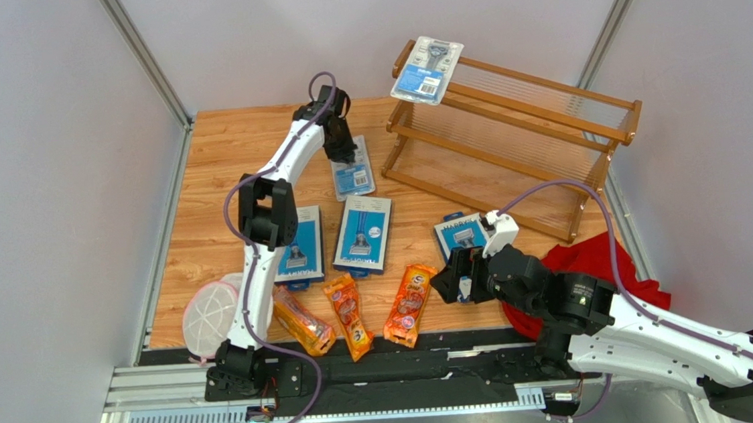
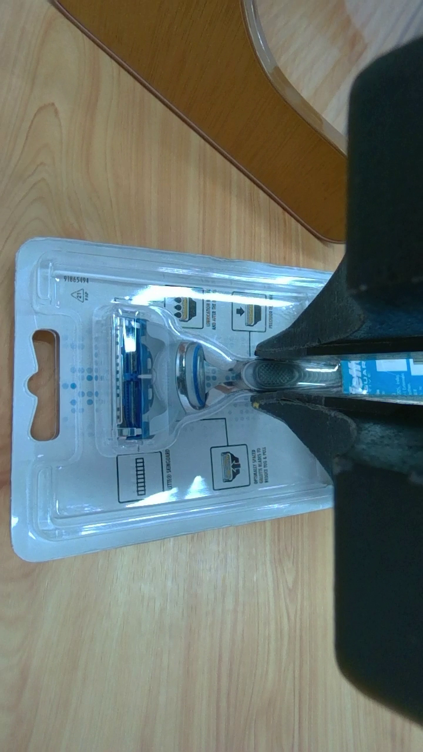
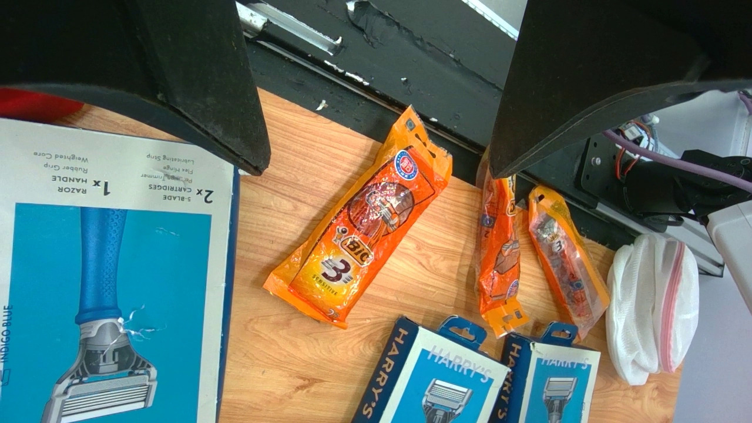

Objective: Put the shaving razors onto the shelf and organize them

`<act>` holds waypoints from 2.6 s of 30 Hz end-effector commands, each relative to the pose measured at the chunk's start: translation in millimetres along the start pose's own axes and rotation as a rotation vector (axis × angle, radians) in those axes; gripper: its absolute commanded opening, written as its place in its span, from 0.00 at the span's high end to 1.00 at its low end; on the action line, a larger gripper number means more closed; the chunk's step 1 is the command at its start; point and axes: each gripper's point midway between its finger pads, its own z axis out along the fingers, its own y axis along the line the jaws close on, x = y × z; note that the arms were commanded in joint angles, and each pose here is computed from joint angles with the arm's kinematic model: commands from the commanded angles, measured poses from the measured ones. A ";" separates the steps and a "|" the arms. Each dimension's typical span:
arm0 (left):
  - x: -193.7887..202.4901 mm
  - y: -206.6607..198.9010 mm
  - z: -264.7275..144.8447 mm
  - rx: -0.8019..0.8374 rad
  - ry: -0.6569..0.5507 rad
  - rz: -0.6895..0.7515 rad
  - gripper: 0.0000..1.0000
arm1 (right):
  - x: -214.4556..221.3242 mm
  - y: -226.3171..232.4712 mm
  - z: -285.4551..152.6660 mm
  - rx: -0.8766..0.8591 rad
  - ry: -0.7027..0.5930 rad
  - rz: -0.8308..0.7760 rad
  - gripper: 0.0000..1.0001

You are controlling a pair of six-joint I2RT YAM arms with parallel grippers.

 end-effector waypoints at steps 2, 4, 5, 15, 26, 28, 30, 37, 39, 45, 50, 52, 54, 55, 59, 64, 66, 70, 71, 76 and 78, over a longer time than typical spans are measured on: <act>-43.6 -2.2 -45.8 0.083 -0.097 -0.028 1.00 | -12.6 6.5 -4.9 -0.018 -0.035 0.011 0.00; -59.4 0.3 -66.6 0.097 -0.137 -0.026 1.00 | -14.8 7.7 -5.6 -0.020 -0.041 0.015 0.00; -61.3 -0.8 -72.5 0.112 -0.138 -0.025 1.00 | -15.3 8.2 -5.8 -0.021 -0.042 0.019 0.00; -52.6 2.1 -143.6 0.174 -0.194 0.052 1.00 | -27.9 31.3 -12.1 -0.092 -0.047 0.054 0.00; 13.8 -0.1 -208.0 0.303 -0.145 0.101 1.00 | -34.0 56.9 -13.3 -0.198 -0.050 0.112 0.00; 33.0 0.3 -220.4 0.316 -0.138 0.111 1.00 | -34.8 63.9 -13.3 -0.227 -0.046 0.120 0.00; 50.5 -8.5 -237.3 0.347 -0.146 0.139 1.00 | -36.0 71.3 -12.8 -0.257 -0.045 0.133 0.00; 135.2 -6.2 -247.5 0.375 -0.084 0.141 1.00 | -23.6 90.1 -4.8 -0.335 0.016 0.171 0.00; 145.3 -5.4 -259.9 0.390 -0.108 0.129 1.00 | -22.7 96.1 -4.4 -0.362 0.022 0.193 0.00; 185.4 4.6 -276.7 0.381 -0.119 0.119 1.00 | -15.8 105.2 1.0 -0.412 0.032 0.240 0.02; 196.4 14.4 -283.7 0.327 -0.127 0.115 1.00 | -10.8 117.9 5.0 -0.430 0.047 0.235 0.02; 199.5 10.6 -286.8 0.340 -0.125 0.115 1.00 | -9.5 124.1 8.3 -0.430 0.057 0.225 0.02; 200.3 7.3 -288.8 0.340 -0.125 0.120 1.00 | -9.1 128.8 10.0 -0.433 0.062 0.220 0.02; 202.2 4.7 -288.8 0.340 -0.122 0.126 1.00 | -7.2 132.1 12.0 -0.431 0.070 0.213 0.02; 206.9 -8.2 -289.5 0.336 -0.122 0.170 1.00 | -4.9 140.5 15.7 -0.431 0.073 0.202 0.03; 218.4 -30.2 -286.7 0.345 -0.082 0.226 1.00 | -5.1 147.1 20.6 -0.435 0.075 0.199 0.04; 218.8 -36.4 -286.5 0.336 -0.087 0.238 1.00 | -4.7 150.3 22.2 -0.445 0.076 0.203 0.05; 227.8 -51.1 -289.6 0.356 -0.072 0.248 1.00 | -3.4 151.1 28.0 -0.435 0.075 0.212 0.09; 228.3 -54.2 -291.0 0.363 -0.072 0.246 1.00 | -3.0 150.9 29.7 -0.431 0.075 0.211 0.10; 231.5 -70.9 -302.6 0.434 -0.070 0.212 1.00 | -2.5 141.8 39.5 -0.382 0.037 0.256 0.21; 231.3 -78.3 -311.2 0.488 -0.077 0.194 1.00 | -6.0 136.3 42.6 -0.359 0.001 0.293 0.25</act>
